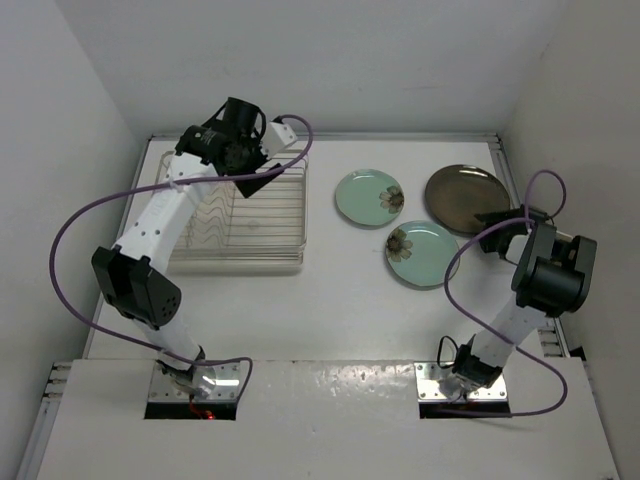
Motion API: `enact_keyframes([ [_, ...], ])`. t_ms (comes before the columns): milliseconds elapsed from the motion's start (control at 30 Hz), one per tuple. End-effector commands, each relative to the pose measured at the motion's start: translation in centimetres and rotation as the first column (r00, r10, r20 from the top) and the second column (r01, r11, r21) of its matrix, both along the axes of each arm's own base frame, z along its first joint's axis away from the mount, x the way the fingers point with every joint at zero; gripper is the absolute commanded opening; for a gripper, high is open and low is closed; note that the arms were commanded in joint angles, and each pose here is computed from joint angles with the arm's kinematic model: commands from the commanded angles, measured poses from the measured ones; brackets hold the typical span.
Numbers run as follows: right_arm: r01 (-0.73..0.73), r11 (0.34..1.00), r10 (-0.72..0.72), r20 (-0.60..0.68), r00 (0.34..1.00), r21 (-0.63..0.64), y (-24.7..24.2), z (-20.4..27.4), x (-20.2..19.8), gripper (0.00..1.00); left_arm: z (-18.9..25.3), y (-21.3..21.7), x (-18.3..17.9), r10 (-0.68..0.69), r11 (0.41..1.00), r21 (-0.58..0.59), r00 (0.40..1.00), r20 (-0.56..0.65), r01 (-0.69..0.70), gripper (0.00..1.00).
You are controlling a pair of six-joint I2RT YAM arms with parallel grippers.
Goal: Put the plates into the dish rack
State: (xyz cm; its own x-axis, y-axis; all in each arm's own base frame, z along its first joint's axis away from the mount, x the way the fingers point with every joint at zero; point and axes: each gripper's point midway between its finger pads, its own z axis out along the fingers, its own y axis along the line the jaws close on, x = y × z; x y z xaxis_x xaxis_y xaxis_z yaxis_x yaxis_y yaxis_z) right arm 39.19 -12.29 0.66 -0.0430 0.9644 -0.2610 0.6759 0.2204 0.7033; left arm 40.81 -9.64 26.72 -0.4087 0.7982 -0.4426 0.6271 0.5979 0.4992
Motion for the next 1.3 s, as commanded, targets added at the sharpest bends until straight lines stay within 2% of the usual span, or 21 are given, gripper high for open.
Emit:
enact_keyframes([
  [0,0.140,0.989,-0.137,-0.068,0.988,0.052,-1.3,-3.3,-0.2,0.58,2.2,-0.2,0.8,0.020,1.000,-0.010,0.998,0.061,-0.019,1.00],
  [167,0.179,0.975,-0.178,-0.016,0.984,0.133,-1.6,-4.7,1.7,0.48,1.9,0.1,1.0,0.033,0.999,0.008,0.998,0.059,-0.034,1.00],
  [267,0.170,0.975,-0.168,-0.028,0.985,0.145,-1.3,-5.0,2.2,0.36,2.3,0.2,1.1,0.040,0.999,0.010,0.997,0.070,-0.041,1.00],
  [333,0.147,0.980,-0.146,-0.018,0.989,0.133,-1.4,-4.9,2.4,0.08,2.2,0.2,1.3,0.040,0.999,0.010,0.997,0.070,-0.041,1.00],
  [367,0.140,0.982,-0.140,-0.010,0.990,0.128,-1.4,-4.8,2.4,0.00,2.2,0.2,1.3,0.040,0.999,0.010,0.997,0.070,-0.041,1.00],
  [467,0.078,0.994,-0.081,0.043,0.996,0.074,-1.4,-3.4,3.0,0.00,2.2,0.2,1.3,0.033,0.999,0.017,0.997,0.070,-0.034,1.00],
  [533,0.016,1.000,-0.016,0.097,0.995,0.002,-1.4,-0.5,4.0,0.00,1.8,-0.4,1.3,0.018,1.000,0.014,0.998,0.059,-0.018,1.00],
  [567,-0.043,0.996,0.051,0.096,0.994,-0.082,-1.4,0.3,4.3,0.00,1.8,-0.4,1.3,0.017,1.000,0.014,0.998,0.059,-0.018,1.00],
  [633,-0.098,0.984,0.112,0.085,0.990,-0.147,-0.9,2.6,4.7,0.00,1.8,-0.6,1.3,0.011,1.000,0.008,0.998,0.057,-0.012,1.00],
  [667,-0.141,0.947,0.178,0.110,0.978,-0.288,-1.3,6.2,5.6,0.00,1.8,-0.6,1.3,0.005,1.000,0.014,0.998,0.057,-0.006,1.00],
  [700,-0.176,0.935,0.208,0.073,0.975,-0.307,-0.5,6.5,5.4,0.00,1.8,-1.2,1.2,-0.013,1.000,0.007,0.998,0.054,0.013,1.00],
  [733,-0.148,0.907,0.216,0.133,0.967,-0.394,-1.1,11.0,6.2,0.00,2.2,-1.1,1.1,-0.021,1.000,0.012,0.998,0.064,0.020,1.00],
  [767,-0.205,0.860,0.281,0.098,0.955,-0.467,-0.4,11.9,6.4,0.00,2.6,-1.7,1.2,-0.035,0.999,-0.001,0.996,0.078,0.036,1.00],
  [800,-0.210,0.841,0.293,0.094,0.951,-0.499,-0.3,12.8,6.2,0.00,3.0,-1.7,1.0,-0.035,0.999,-0.005,0.995,0.088,0.036,1.00],
  [867,-0.198,0.751,0.340,0.112,0.934,-0.630,-0.1,17.7,6.6,0.00,3.5,-2.2,0.7,-0.070,0.998,0.000,0.993,0.098,0.070,1.00],
  [967,-0.175,0.651,0.373,0.111,0.921,-0.739,0.1,22.6,6.2,0.00,4.5,-3.5,0.5,-0.125,0.992,0.006,0.984,0.126,0.126,1.00],
  [1000,-0.177,0.577,0.406,0.092,0.909,-0.797,0.3,24.7,6.2,0.00,4.5,-3.9,0.4,-0.141,0.990,0.013,0.982,0.127,0.141,1.00],
  [1067,-0.197,0.536,0.432,0.067,0.899,-0.821,1.0,26.0,6.0,0.00,5.3,-5.3,-0.2,-0.202,0.979,0.022,0.968,0.145,0.201,1.00],
  [1100,-0.192,0.479,0.458,0.058,0.887,-0.857,1.4,27.8,5.7,0.00,5.3,-6.1,-0.4,-0.232,0.972,0.019,0.962,0.143,0.232,1.00],
  [1167,-0.205,0.449,0.482,0.043,0.875,-0.870,2.4,28.7,5.3,0.00,6.1,-8.0,-1.3,-0.301,0.953,0.023,0.940,0.161,0.301,1.00],
  [1267,-0.175,0.335,0.532,0.033,0.846,-0.926,4.2,32.2,3.5,0.00,7.7,-11.0,-2.7,-0.410,0.910,0.016,0.890,0.199,0.415,1.00],
])
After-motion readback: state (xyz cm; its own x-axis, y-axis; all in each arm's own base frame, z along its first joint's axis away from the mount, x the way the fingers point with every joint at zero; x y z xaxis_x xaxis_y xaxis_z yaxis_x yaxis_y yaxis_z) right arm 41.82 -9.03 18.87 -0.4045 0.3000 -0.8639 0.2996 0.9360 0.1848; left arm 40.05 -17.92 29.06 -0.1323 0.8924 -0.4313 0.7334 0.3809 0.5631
